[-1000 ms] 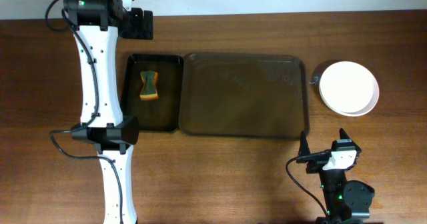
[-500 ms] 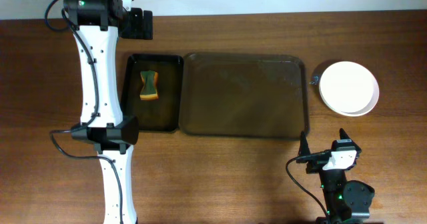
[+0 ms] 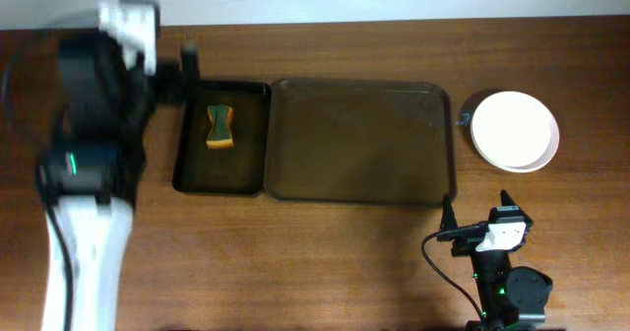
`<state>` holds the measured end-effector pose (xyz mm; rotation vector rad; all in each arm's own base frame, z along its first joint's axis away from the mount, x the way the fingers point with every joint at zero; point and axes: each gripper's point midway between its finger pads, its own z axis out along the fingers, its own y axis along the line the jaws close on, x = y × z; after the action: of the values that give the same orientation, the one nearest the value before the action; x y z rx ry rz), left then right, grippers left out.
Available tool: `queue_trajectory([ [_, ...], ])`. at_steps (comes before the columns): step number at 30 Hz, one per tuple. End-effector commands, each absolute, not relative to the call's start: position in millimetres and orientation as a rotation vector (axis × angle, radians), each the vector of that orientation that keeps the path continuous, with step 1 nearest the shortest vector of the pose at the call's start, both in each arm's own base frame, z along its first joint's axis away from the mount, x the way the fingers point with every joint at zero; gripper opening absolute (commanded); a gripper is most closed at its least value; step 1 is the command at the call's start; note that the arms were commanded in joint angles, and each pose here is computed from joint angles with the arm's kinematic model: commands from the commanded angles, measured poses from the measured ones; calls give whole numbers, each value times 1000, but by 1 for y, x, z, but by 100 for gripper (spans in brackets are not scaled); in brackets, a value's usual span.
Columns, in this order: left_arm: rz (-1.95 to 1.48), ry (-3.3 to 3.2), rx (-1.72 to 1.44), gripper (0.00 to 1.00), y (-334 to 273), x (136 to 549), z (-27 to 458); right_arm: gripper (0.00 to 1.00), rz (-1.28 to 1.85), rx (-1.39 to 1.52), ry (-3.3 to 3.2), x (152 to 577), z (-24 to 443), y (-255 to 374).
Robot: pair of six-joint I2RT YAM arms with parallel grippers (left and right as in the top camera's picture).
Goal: Clean dirty plates on tray and stack at the side
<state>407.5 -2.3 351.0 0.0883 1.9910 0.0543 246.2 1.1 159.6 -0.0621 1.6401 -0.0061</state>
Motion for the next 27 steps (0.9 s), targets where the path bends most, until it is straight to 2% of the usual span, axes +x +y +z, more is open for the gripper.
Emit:
queue_trajectory([
  [1, 83, 1965, 83, 100, 8, 345, 303, 98, 3, -66, 1641, 246, 157, 3],
  [4, 119, 1836, 104, 99, 9, 295, 263, 98, 3, -66, 1642, 246, 157, 3],
  [9, 184, 1612, 150, 100, 7, 255, 217, 98, 3, -66, 1642, 246, 157, 3],
  [20, 326, 1624, 288, 100, 9, 246, 159, 98, 3, -66, 1642, 246, 157, 3],
  [27, 316, 1636, 290, 100, 8, 246, 156, 98, 3, -66, 1642, 246, 157, 3],
])
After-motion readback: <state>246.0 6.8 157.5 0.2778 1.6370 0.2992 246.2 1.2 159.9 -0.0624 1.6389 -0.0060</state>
